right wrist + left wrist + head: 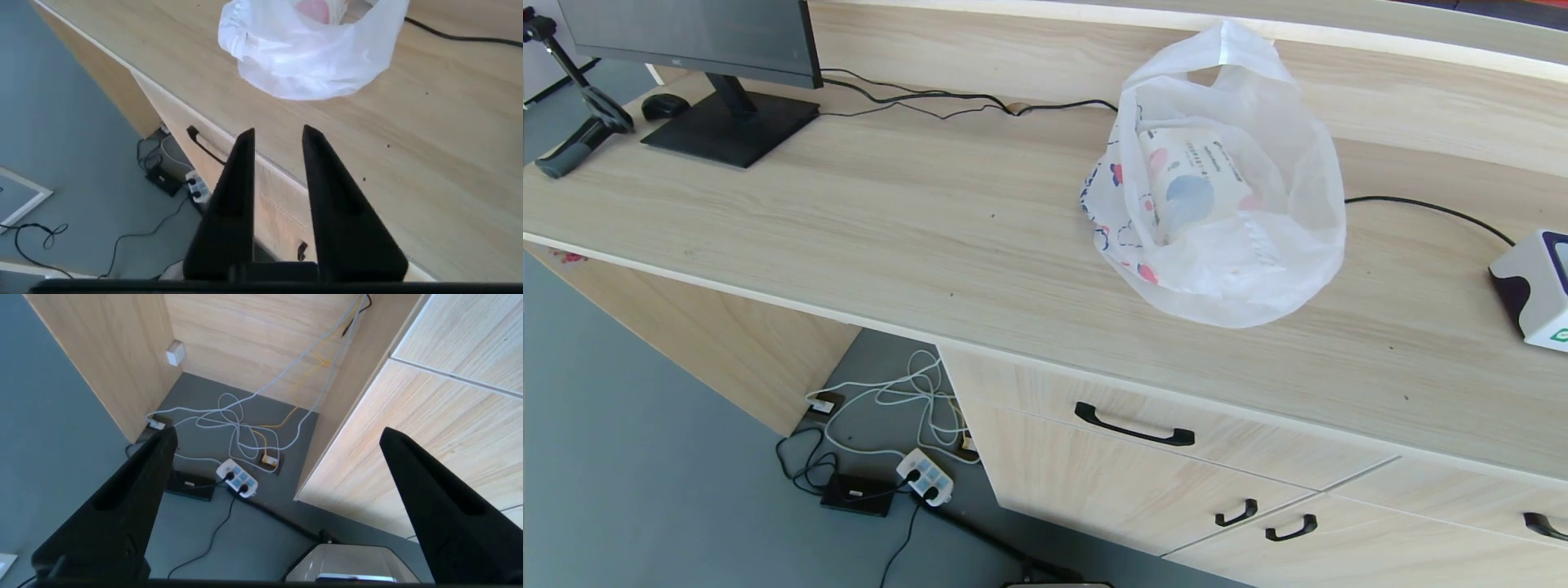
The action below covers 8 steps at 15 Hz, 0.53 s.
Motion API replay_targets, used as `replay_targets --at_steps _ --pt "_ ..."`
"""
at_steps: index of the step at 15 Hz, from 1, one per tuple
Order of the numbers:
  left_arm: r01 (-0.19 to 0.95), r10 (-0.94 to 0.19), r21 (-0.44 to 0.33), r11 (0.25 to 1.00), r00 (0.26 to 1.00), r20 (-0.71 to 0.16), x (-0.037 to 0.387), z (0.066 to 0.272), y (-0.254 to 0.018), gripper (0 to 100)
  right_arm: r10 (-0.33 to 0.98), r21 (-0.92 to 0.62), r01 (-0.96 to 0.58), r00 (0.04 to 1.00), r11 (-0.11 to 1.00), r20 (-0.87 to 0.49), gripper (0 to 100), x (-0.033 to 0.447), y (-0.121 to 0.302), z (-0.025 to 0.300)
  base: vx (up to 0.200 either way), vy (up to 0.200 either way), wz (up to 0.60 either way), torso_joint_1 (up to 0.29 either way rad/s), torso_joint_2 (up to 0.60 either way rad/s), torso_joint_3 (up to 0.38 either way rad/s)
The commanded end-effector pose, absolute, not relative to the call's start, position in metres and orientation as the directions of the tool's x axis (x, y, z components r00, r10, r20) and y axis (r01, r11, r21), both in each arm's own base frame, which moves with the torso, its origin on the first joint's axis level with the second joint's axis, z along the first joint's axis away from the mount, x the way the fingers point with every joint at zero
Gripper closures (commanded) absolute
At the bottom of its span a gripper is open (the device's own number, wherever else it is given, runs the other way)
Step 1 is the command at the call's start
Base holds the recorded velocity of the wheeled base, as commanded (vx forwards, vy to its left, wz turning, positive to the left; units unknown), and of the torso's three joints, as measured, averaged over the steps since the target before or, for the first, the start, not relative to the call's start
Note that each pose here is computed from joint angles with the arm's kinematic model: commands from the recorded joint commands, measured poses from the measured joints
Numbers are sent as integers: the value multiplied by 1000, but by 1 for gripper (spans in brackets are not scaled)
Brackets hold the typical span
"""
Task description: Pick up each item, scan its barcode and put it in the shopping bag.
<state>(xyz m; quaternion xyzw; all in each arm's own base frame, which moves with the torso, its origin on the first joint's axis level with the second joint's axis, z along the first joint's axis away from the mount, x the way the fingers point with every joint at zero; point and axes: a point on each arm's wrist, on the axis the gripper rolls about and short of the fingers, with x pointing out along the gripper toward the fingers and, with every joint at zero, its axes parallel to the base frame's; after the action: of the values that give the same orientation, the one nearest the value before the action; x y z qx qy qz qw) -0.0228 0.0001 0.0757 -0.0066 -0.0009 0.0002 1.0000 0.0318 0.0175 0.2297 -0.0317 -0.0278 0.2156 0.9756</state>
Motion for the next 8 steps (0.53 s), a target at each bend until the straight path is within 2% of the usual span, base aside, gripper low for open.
replay_targets --at_steps 1,8 --pt "-2 2 -14 1000 1000 2 -23 76 0 0 405 -78 -403 914 912 8 0 33 17 219 0 0 0 0 0 0" --pt "-2 2 -15 1000 1000 2 -23 76 0 0 409 -78 -405 912 911 39 0 28 14 223 0 0 0 0 0 0"
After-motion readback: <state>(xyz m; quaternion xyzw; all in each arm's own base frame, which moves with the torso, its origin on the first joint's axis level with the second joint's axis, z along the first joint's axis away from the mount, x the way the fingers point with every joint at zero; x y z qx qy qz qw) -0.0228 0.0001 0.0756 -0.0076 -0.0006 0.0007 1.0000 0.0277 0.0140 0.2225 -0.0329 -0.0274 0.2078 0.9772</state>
